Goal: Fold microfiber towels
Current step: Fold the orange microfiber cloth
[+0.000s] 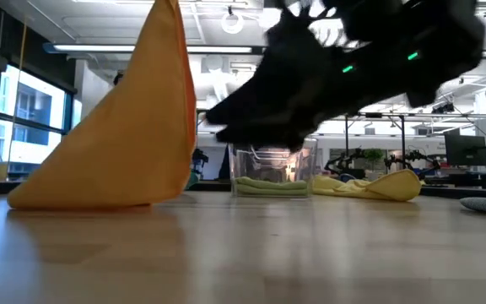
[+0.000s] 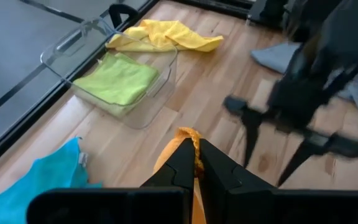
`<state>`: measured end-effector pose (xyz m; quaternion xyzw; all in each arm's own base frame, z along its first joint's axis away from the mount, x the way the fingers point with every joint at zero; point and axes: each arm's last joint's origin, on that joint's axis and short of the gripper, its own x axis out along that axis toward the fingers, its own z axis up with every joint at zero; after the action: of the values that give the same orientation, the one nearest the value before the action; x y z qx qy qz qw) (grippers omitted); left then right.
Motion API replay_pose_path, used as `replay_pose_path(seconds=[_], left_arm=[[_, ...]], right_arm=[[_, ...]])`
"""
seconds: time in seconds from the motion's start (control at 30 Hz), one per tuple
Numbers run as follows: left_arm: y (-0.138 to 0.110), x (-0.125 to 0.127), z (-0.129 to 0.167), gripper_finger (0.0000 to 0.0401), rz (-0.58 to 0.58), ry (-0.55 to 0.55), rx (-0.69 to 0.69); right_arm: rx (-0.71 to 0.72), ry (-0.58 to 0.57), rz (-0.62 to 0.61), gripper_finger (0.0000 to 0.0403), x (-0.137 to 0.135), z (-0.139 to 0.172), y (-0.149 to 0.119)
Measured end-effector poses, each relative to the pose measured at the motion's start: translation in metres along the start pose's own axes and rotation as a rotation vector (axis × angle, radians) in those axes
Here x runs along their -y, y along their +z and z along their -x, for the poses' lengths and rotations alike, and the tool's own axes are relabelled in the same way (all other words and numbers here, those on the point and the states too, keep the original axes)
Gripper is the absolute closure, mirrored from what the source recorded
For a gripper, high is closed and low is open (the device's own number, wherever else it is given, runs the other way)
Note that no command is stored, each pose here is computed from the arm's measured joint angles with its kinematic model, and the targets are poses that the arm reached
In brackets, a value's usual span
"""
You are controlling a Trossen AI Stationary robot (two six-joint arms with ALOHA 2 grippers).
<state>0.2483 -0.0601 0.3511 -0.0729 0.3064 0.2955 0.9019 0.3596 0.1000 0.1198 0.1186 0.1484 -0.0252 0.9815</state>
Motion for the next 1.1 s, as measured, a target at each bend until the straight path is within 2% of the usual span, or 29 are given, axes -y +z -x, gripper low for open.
replay_pose_path(seconds=[0.1, 0.27, 0.57, 0.73, 0.87, 1.0, 1.1], left_arm=[[0.000, 0.001, 0.000, 0.0400, -0.013, -0.004, 0.004], [0.000, 0.001, 0.000, 0.0400, -0.034, -0.014, -0.005], [-0.004, 0.009, 0.003, 0.0400, -0.079, -0.054, -0.014], [-0.006, 0.011, 0.006, 0.0400, -0.085, -0.064, -0.010], [-0.006, 0.014, 0.008, 0.0400, -0.083, -0.071, 0.009], [-0.004, 0.017, 0.009, 0.0400, -0.092, -0.089, 0.029], [-0.004, 0.017, 0.009, 0.0400, -0.095, -0.089, 0.032]], right_arm=[[-0.012, -0.043, -0.035, 0.0182, 0.009, -0.013, -0.005], [0.006, -0.078, 0.047, 0.0182, 0.010, -0.015, 0.002], [0.105, -0.222, 0.122, 0.0182, 0.009, 0.012, 0.055], [0.092, -0.178, 0.101, 0.0182, 0.026, 0.002, 0.070], [0.054, -0.178, 0.116, 0.0190, 0.034, -0.008, 0.070], [0.052, -0.117, 0.121, 0.0219, 0.039, -0.016, 0.075], [0.035, -0.103, 0.127, 0.0261, 0.043, -0.022, 0.073]])
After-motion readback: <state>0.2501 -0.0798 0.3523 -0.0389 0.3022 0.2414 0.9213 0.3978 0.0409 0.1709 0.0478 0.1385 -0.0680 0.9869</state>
